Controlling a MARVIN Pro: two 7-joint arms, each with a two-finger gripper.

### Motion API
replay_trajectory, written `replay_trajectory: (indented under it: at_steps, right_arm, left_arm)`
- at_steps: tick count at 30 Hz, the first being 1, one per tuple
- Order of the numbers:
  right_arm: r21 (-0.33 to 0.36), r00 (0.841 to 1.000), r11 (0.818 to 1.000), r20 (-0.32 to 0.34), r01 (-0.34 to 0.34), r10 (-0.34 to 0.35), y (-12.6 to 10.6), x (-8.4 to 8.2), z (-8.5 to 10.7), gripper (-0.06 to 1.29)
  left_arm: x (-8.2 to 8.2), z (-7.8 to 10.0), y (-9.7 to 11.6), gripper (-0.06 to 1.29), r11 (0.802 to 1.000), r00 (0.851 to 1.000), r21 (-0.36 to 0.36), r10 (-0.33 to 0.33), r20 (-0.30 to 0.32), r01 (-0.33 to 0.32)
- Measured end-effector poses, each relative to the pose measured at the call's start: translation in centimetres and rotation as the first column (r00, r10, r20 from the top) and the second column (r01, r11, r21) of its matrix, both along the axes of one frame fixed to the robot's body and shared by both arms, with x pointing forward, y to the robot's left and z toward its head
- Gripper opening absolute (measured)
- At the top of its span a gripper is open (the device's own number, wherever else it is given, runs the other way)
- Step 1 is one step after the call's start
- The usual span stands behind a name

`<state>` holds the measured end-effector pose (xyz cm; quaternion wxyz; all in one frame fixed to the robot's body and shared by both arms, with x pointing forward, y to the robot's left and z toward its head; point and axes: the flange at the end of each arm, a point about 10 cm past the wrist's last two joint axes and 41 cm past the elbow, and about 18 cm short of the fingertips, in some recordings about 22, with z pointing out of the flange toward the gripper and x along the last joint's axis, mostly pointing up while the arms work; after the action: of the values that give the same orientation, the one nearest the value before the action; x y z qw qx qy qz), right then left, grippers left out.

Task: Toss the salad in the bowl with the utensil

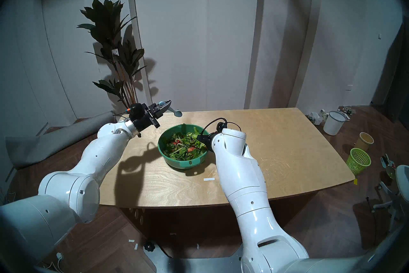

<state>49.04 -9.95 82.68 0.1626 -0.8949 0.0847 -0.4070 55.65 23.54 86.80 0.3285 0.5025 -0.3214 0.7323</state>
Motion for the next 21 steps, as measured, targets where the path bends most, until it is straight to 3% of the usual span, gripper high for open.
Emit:
replay_trajectory:
  at_steps: [12, 21]
  right_arm:
    - [0.000, 1.000, 1.000, 0.000, -0.001, 0.001, 0.0, 0.0, 0.0, -0.03]
    - [0.000, 1.000, 1.000, 0.000, -0.001, 0.001, 0.0, 0.1, 0.0, -0.03]
  left_arm:
    - [-0.6, -0.2, -0.7, -0.03, 1.000, 1.000, -0.003, 0.001, 0.028, -0.001]
    - [-1.7, -1.6, -0.2, -0.03, 1.000, 1.000, 0.003, 0.021, 0.023, -0.021]
